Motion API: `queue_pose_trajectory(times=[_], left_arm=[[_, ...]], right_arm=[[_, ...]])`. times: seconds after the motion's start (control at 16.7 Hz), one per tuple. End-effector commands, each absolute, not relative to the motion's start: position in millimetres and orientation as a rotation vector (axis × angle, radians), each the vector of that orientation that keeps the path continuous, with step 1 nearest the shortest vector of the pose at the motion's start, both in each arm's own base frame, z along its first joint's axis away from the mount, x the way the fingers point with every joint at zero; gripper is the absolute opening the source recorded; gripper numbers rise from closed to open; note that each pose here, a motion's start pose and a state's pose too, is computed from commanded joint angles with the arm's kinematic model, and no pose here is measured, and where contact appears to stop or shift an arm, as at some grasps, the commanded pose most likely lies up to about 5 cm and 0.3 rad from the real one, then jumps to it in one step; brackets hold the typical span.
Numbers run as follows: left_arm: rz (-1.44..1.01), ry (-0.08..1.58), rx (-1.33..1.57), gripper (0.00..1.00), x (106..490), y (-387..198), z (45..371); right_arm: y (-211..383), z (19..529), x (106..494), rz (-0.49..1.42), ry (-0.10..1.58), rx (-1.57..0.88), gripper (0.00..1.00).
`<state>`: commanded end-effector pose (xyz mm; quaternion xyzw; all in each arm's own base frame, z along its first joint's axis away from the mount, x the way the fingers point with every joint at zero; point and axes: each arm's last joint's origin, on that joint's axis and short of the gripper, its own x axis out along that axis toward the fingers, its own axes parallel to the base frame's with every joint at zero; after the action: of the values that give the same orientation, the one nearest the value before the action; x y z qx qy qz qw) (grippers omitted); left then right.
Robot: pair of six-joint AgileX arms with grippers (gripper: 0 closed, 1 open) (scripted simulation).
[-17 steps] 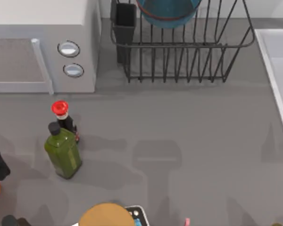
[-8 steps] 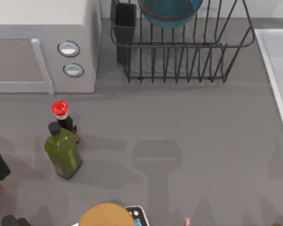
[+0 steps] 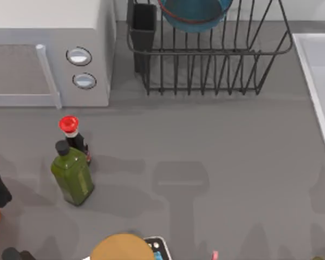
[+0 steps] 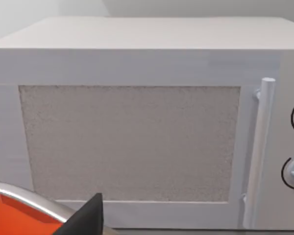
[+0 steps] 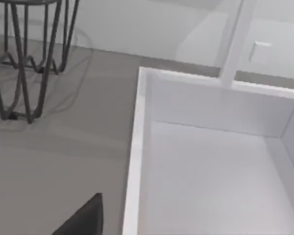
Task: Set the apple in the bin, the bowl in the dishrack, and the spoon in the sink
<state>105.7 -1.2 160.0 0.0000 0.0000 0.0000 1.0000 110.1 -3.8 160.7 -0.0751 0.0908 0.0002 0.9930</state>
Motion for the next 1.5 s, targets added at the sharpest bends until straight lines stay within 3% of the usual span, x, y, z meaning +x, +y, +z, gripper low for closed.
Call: queue_pose_trajectory(times=[0.42, 0.78, 1.14, 1.5], left_arm=[[0.0, 0.0, 0.0, 1.0, 106, -1, 160], [0.0, 0.0, 0.0, 1.0, 106, -1, 160], [0.0, 0.0, 0.0, 1.0, 106, -1, 160], [0.0, 0.0, 0.0, 1.0, 106, -1, 160]], right_arm=[[-19, 174, 128, 0.151, 0.696, -0.713, 1.0], [-42, 183, 153, 0.693, 1.08, -1.258, 1.0], [-66, 190, 179, 1.255, 1.109, -1.444, 1.0], [-77, 193, 191, 1.456, 1.034, -1.459, 1.0]])
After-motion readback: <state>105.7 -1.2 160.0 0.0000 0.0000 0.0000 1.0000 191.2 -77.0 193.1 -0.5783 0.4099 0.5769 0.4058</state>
